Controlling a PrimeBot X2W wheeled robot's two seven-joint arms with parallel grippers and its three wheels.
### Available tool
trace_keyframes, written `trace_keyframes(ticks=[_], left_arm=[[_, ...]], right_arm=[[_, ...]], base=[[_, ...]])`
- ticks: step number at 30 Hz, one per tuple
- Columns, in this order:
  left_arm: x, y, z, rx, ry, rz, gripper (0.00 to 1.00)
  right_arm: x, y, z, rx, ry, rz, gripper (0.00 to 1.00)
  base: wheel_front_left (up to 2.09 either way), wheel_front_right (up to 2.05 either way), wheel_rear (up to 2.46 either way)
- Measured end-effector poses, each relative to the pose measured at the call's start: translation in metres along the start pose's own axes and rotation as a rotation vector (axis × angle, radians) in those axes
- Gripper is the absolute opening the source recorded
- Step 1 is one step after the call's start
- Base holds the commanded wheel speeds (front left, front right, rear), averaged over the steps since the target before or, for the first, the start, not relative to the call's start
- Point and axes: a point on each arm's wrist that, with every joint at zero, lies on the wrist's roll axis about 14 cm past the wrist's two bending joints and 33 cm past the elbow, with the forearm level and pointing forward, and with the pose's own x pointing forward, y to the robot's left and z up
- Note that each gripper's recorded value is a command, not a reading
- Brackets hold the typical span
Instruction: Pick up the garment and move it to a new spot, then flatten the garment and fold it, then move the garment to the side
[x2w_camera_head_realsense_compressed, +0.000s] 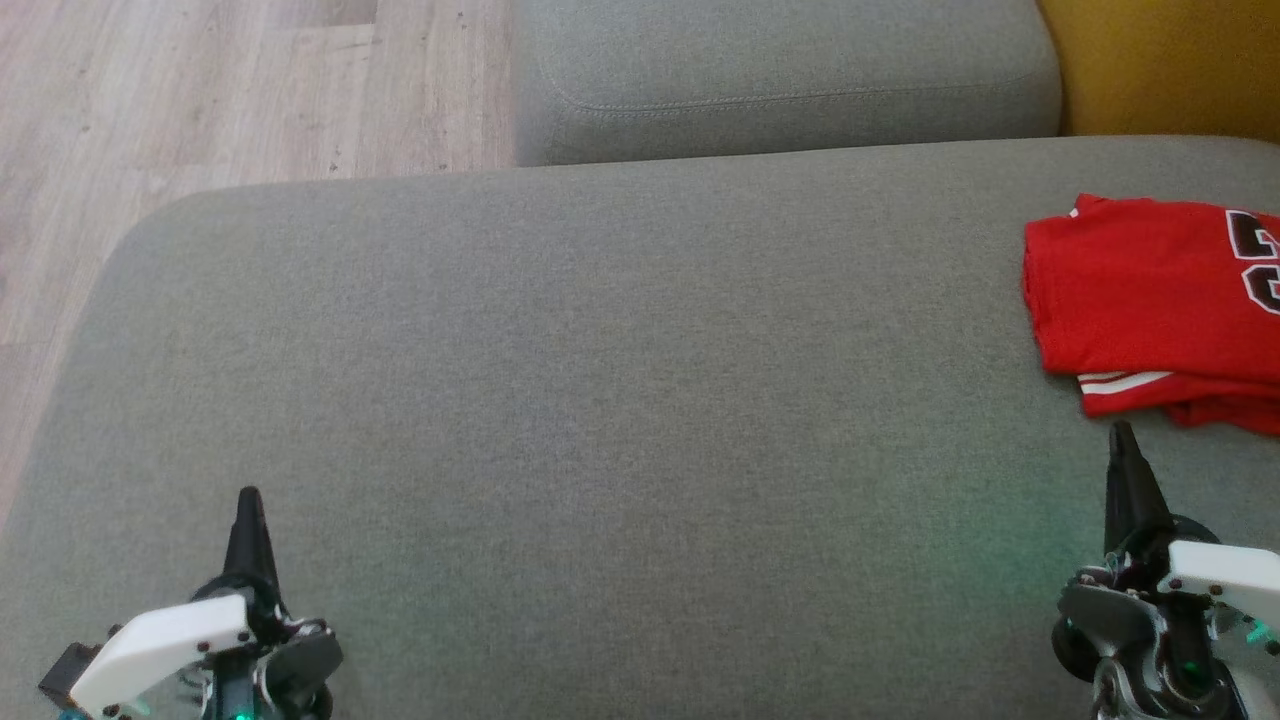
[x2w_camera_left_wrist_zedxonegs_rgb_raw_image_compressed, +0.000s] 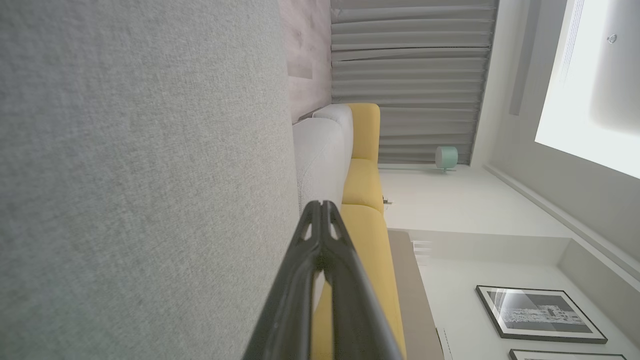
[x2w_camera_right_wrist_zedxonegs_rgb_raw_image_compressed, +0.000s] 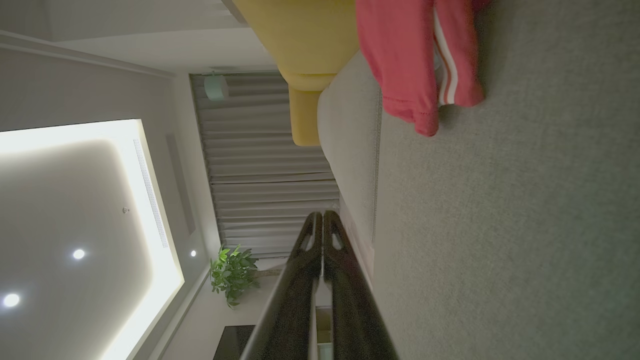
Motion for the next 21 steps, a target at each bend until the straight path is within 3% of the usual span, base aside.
trace_keyframes(ticks=[21], left_arm=[[-0.0001,-0.0001,0.0001,-0.006,0.001,-0.001,0.0]], right_arm=[[-0.0001,0.0001,0.0013,0.001,-0.002,0.0,0.0]], base=[[0.0,0.0,0.0]])
